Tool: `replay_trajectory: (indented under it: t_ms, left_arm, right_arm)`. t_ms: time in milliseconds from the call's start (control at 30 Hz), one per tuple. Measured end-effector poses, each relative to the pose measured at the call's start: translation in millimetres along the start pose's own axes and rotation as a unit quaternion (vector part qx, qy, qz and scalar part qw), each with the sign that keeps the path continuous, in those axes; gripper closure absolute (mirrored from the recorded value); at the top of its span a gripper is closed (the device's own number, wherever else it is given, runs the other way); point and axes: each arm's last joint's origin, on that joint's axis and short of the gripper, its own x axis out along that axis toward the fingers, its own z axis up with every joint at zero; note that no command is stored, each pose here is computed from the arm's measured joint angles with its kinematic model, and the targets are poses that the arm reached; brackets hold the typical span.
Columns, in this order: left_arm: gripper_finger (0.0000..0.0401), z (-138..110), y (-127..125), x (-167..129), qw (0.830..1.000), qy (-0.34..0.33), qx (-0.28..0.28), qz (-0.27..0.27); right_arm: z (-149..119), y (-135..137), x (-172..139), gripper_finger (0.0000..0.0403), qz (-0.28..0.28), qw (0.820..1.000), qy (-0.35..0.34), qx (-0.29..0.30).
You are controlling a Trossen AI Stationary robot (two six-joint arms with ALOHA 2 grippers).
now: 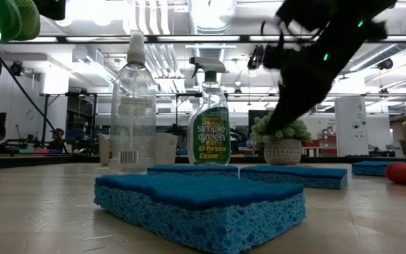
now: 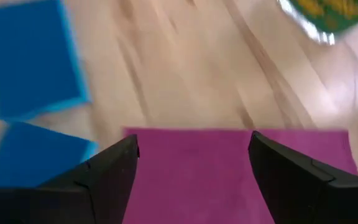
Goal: Pick & Place Kitchen Items
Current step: Put the purple microfiber cloth into the green basket
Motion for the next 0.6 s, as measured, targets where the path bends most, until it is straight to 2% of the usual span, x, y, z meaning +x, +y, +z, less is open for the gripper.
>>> replay_trajectory:
  t_ms: [267, 433, 600]
  left_arm:
    - [0.0210, -0.1, 0.4, 0.1, 1.000, 0.001, 0.002, 0.006]
    - [0.0210, 0.0, 0.5, 0.1, 1.000, 0.001, 0.005, 0.007]
    - [0.0210, 0.1, 0.5, 0.1, 1.000, 0.001, 0.005, 0.008]
  right_arm:
    - [-6.2, -17.4, 28.2, 0.0103, -0.018, 0.998, 0.058, 0.027]
    - [-14.1, -20.4, 40.6, 0.0103, -0.021, 0.995, 0.095, 0.034]
    - [-16.4, -18.9, 48.8, 0.0106, -0.024, 0.994, 0.101, 0.037]
